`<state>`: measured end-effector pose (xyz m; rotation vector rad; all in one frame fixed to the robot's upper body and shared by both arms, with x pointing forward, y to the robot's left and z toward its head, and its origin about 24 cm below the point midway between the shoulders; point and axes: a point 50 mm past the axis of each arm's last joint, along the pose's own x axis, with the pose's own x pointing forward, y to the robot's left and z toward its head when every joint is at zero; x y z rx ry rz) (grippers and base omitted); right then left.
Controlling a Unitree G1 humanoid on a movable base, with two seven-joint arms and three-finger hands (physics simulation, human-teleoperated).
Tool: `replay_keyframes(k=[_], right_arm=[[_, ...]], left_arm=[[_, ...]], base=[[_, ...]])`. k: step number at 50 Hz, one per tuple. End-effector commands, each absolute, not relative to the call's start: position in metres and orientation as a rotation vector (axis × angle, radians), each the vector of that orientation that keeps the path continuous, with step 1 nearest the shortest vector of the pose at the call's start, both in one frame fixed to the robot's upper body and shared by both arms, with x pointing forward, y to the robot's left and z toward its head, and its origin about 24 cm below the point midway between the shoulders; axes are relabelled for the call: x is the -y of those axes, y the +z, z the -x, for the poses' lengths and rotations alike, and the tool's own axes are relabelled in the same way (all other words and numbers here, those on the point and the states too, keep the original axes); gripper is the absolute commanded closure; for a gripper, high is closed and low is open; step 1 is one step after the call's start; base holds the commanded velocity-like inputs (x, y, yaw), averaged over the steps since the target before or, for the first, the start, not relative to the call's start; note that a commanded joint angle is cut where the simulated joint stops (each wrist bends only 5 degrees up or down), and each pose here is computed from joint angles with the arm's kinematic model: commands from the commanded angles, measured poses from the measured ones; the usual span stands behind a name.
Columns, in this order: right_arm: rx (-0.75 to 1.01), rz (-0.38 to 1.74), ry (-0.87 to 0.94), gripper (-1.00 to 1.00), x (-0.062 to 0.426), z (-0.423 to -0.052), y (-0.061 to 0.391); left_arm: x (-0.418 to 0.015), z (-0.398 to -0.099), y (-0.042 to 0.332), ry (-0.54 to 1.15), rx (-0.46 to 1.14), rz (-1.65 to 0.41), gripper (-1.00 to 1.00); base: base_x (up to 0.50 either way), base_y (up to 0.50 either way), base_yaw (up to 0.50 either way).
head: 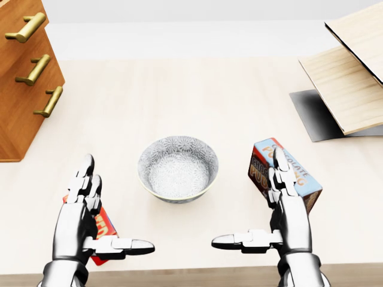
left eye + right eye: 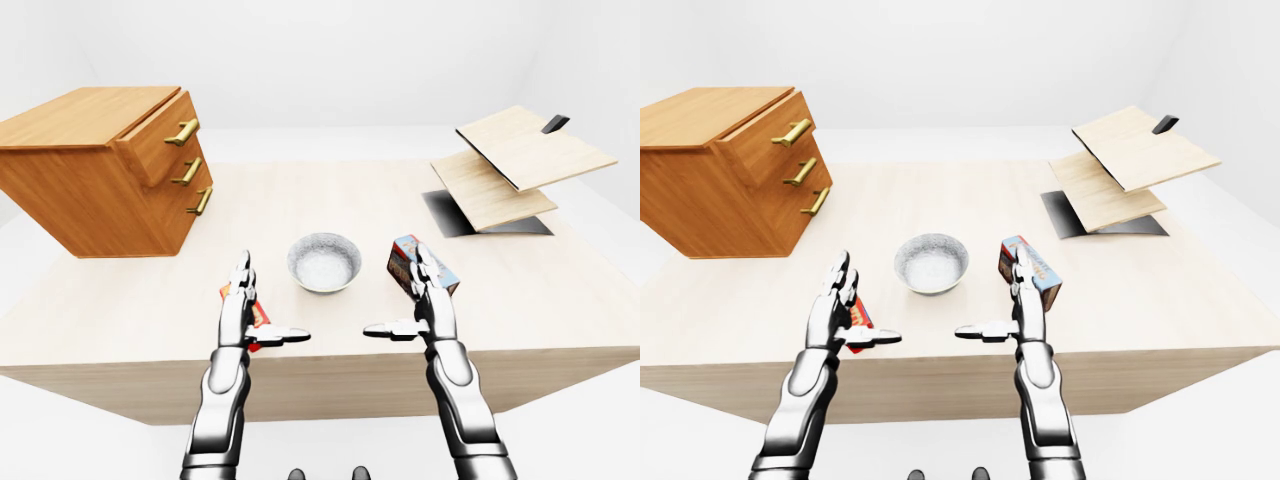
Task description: Close the top drawer of the cabinet and put the bowl on top of it.
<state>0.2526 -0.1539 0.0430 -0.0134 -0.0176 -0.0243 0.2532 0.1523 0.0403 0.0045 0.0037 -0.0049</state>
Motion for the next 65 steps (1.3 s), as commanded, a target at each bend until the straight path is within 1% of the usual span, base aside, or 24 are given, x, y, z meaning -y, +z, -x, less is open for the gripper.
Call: replay_keyframes(k=[1, 6, 11, 16, 24, 34, 55, 65], right_arm=[[0.071, 0.048, -0.088, -1.00, 0.162, -0.247, 0.049], [0.075, 0.055, -0.107, -1.00, 0.161, -0.246, 0.048], [0.077, 0.040, -0.075, -1.00, 0.159, -0.243, 0.050], [0.098, 0.034, -0.074, -1.00, 0.159, -0.236, 0.056], [0.140, 0.025, -0.062, -1.00, 0.158, -0.217, 0.071], [0.186, 0.005, -0.053, -1.00, 0.161, -0.200, 0.087], [0.195, -0.010, -0.040, -1.00, 0.162, -0.189, 0.095], [0.219, -0.021, -0.055, -1.00, 0.166, -0.186, 0.102]], left_arm=[[-0.156, -0.251, 0.038, -0.016, -0.009, -0.019, -1.00], [-0.155, -0.253, 0.037, -0.014, -0.011, -0.025, -1.00], [-0.154, -0.252, 0.037, -0.017, -0.011, -0.029, -1.00], [-0.153, -0.246, 0.043, -0.019, 0.001, -0.032, -1.00], [-0.154, -0.227, 0.062, -0.013, 0.057, -0.051, -1.00], [-0.158, -0.205, 0.086, 0.000, 0.133, -0.022, -1.00], [-0.159, -0.200, 0.090, 0.014, 0.158, -0.011, -1.00], [-0.162, -0.191, 0.101, 0.036, 0.219, -0.015, -1.00]], base=[[0.00, 0.00, 0.00], [0.00, 0.00, 0.00], [0.00, 0.00, 0.00], [0.00, 0.00, 0.00], [0.00, 0.00, 0.00], [0.00, 0.00, 0.00], [0.00, 0.00, 0.00], [0.00, 0.00, 0.00]])
